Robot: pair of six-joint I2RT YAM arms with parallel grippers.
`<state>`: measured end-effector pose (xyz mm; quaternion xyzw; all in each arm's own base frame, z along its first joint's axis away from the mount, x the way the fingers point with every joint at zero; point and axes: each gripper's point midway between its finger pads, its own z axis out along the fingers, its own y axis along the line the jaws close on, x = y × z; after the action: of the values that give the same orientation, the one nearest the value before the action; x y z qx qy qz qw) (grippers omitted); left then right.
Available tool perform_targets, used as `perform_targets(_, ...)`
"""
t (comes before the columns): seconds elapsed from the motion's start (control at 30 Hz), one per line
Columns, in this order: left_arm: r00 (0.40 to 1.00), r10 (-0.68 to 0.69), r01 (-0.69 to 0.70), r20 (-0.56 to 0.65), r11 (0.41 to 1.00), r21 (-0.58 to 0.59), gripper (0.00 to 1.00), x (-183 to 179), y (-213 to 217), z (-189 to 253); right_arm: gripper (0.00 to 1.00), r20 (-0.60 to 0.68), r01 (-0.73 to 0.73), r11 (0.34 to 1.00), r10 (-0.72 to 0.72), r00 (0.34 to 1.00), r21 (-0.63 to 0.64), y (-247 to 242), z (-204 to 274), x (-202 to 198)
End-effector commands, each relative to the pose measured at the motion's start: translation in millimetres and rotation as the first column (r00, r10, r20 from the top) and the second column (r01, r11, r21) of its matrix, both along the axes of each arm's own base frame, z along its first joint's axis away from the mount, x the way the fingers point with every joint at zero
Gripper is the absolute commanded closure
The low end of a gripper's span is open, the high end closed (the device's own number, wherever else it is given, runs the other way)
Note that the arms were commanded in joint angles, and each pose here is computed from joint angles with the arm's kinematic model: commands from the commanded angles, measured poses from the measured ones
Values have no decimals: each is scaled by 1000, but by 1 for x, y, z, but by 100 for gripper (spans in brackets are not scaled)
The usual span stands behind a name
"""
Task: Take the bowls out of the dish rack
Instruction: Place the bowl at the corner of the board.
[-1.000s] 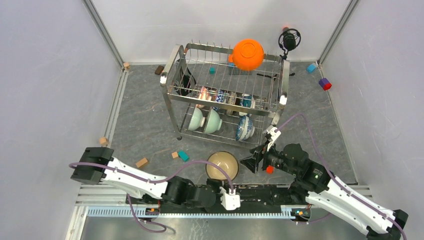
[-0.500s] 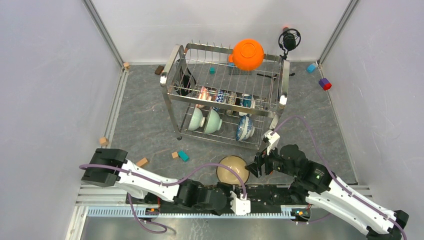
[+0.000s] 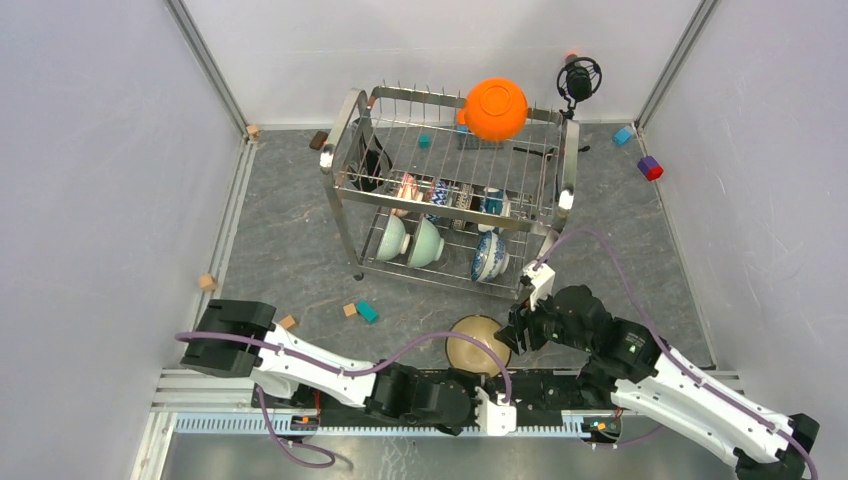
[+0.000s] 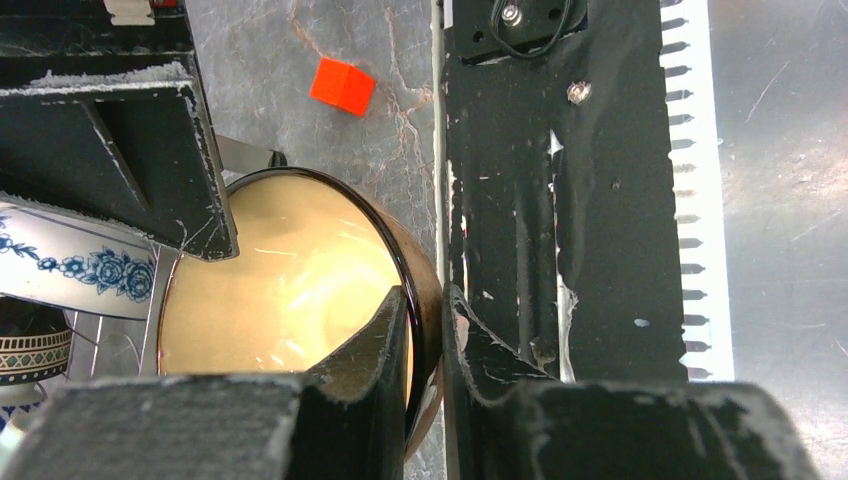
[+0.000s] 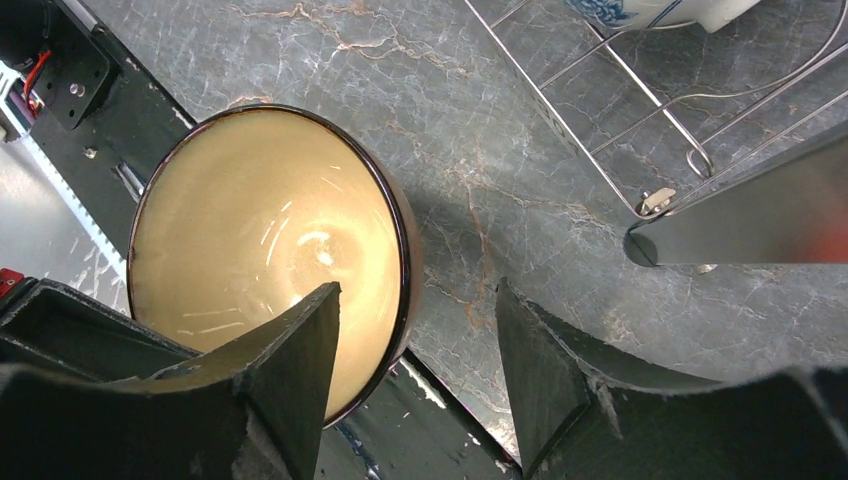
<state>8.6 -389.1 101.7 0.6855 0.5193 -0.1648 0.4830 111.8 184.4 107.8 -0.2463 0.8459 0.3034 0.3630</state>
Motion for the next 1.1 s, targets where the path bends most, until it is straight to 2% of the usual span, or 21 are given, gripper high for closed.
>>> perform_targets(0.0, 999, -5, 13, 47, 985, -172, 98, -1, -32, 55, 38, 4, 26, 1000, -26, 1000, -7, -1, 7, 5)
perform_targets(0.53, 999, 39, -34, 23, 981, -189, 98, 2, -34, 55, 54, -42, -20, 999, 18, 999, -33, 4, -16, -2)
perform_targets(0.63, 999, 41, -37, 18, 981, -190, 98, 2, -34, 55, 63, -44, -29, 999, 27, 999, -33, 5, -16, -3)
perform_targets(0.9, 996, 83, -84, -11, 978, -193, 98, 5, -32, 50, 100, -38, -50, 999, 49, 998, -8, 10, -10, -4)
perform_targets(1.03, 992, 124, -127, -28, 973, -195, 98, 9, -28, 47, 100, -29, -50, 999, 51, 998, 19, 13, -3, -3)
perform_targets(1.07, 991, 133, -137, -36, 971, -197, 94, 10, -27, 46, 100, -27, -46, 999, 47, 999, 24, 14, -2, -3)
